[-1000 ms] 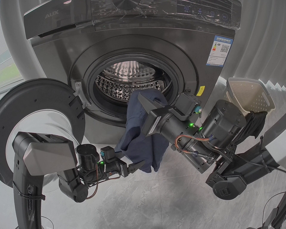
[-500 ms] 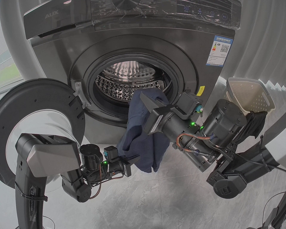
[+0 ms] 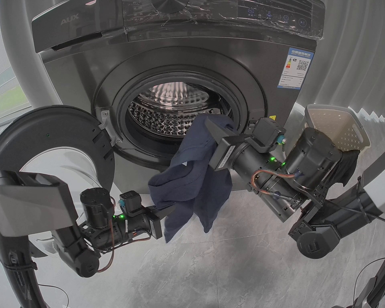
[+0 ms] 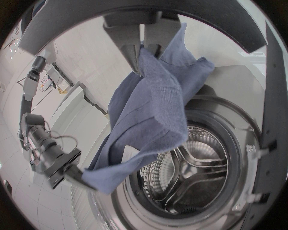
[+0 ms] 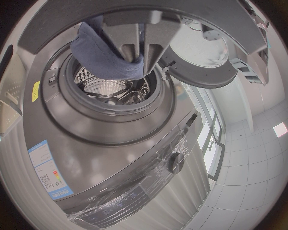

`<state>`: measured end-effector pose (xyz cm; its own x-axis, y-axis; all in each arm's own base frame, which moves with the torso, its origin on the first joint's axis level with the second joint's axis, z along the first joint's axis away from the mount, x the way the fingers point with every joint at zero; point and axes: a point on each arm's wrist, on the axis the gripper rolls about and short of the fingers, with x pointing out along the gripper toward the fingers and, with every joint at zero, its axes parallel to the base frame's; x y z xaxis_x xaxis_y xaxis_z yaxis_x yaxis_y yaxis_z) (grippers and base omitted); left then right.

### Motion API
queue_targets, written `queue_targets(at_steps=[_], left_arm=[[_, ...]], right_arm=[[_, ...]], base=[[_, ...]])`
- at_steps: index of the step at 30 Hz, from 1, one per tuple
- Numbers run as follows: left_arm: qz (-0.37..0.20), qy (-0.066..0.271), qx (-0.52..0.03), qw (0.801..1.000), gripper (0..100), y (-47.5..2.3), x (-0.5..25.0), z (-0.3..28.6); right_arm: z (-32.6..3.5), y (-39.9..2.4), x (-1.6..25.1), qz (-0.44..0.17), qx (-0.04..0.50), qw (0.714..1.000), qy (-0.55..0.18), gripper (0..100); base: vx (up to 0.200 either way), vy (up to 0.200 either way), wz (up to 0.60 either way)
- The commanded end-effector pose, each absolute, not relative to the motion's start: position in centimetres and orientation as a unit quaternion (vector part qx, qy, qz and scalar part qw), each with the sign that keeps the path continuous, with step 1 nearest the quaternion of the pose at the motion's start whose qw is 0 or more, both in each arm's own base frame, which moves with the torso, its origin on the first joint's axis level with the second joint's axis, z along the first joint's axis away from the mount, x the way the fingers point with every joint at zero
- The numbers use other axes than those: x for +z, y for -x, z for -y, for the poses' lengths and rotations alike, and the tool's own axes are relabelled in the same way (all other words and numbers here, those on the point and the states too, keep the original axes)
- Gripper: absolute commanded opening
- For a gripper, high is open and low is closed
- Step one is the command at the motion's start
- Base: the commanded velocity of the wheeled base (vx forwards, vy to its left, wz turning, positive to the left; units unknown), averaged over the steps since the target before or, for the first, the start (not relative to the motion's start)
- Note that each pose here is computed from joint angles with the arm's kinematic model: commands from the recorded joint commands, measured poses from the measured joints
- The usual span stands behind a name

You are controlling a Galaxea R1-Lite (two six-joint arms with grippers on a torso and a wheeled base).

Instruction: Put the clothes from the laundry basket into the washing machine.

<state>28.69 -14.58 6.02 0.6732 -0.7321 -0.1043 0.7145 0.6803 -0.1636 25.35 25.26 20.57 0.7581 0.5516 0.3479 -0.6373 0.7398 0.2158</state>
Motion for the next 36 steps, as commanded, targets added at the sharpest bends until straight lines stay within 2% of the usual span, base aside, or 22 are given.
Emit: queue_targets(at_steps=[1, 3, 4, 9, 16, 24, 29, 36], left_arm=[[-0.031, 0.051, -0.382, 0.922, 0, -24.6, 10.8, 11.9], [-0.024, 0.052, -0.378, 0.924, 0, -24.2, 11.3, 11.6], [-0.001, 0.053, -0.369, 0.928, 0, -23.5, 12.6, 10.9], [0.041, 0.060, -0.369, 0.927, 0, -21.9, 14.9, 10.0], [0.088, 0.061, -0.365, 0.925, 0, -22.3, 17.0, 10.1], [0.123, 0.065, -0.332, 0.933, 0, -23.3, 18.4, 9.7], [0.167, 0.082, -0.307, 0.933, 0, -23.4, 20.7, 9.4], [0.189, 0.086, -0.299, 0.931, 0, -23.2, 21.8, 9.3]], right_arm=[[-22.4, -25.1, 21.9, 0.145, 0.294, 0.930, -0.166, 0], [-22.1, -24.9, 22.0, 0.145, 0.293, 0.930, -0.166, 0], [-21.6, -24.4, 22.1, 0.142, 0.293, 0.930, -0.169, 0], [-20.7, -23.3, 21.6, 0.127, 0.294, 0.933, -0.164, 0], [-19.6, -22.8, 20.8, 0.112, 0.286, 0.939, -0.155, 0], [-19.0, -22.7, 20.0, 0.097, 0.280, 0.944, -0.147, 0], [-18.4, -23.3, 20.5, 0.106, 0.266, 0.947, -0.143, 0], [-18.4, -23.2, 21.5, 0.122, 0.269, 0.944, -0.149, 0]], base=[[0.000, 0.000, 0.00], [0.000, 0.000, 0.00], [0.000, 0.000, 0.00], [0.000, 0.000, 0.00], [0.000, 0.000, 0.00], [0.000, 0.000, 0.00], [0.000, 0.000, 0.00], [0.000, 0.000, 0.00]])
